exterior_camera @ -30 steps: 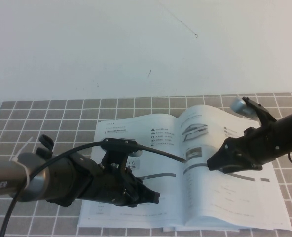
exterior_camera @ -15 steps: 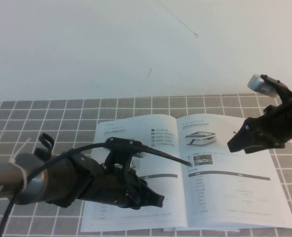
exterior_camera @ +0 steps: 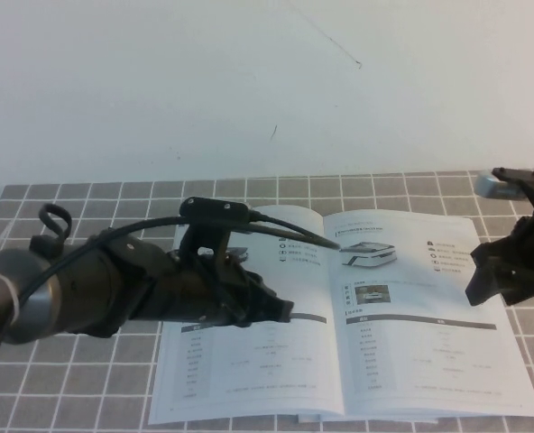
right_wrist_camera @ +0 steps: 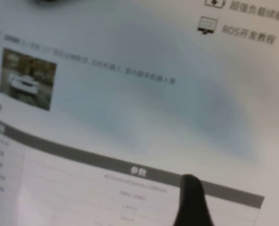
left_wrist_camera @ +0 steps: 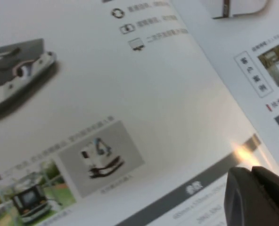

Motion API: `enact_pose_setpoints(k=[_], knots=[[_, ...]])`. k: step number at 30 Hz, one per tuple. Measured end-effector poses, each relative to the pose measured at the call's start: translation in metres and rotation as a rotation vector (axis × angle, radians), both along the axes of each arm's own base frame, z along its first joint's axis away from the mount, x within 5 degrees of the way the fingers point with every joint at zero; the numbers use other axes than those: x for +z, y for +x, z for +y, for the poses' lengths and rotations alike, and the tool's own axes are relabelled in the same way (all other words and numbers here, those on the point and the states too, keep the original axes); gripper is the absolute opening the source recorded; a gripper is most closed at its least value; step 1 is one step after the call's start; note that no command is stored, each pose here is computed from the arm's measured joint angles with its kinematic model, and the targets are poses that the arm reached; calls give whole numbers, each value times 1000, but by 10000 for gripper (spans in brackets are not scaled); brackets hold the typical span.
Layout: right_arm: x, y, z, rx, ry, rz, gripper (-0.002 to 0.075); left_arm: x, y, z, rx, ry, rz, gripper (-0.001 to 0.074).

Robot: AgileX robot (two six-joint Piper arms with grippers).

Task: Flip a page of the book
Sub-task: Open the closed book

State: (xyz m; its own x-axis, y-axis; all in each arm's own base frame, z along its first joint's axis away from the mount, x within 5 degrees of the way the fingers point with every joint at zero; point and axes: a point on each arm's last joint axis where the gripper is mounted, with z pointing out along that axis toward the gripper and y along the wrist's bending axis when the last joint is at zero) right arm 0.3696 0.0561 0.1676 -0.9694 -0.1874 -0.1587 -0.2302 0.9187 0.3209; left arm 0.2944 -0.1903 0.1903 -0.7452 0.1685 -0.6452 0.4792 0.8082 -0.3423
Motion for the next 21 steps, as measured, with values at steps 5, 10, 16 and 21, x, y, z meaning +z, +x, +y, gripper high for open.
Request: enact_pose_setpoints(k=[5,10,16,21], knots=[[-15,3,-1,-41,-11,33,439,-21,15,18,35,19,64,-4],[-28,4,-2,-34,-32,59,439,-41,19,24,-2,9,153,-4],[-34,4,-2,-30,-29,79,439,-45,18,22,-30,5,169,-4],[-34,4,0,-1,-1,72,440,-44,20,22,-30,3,164,-4]])
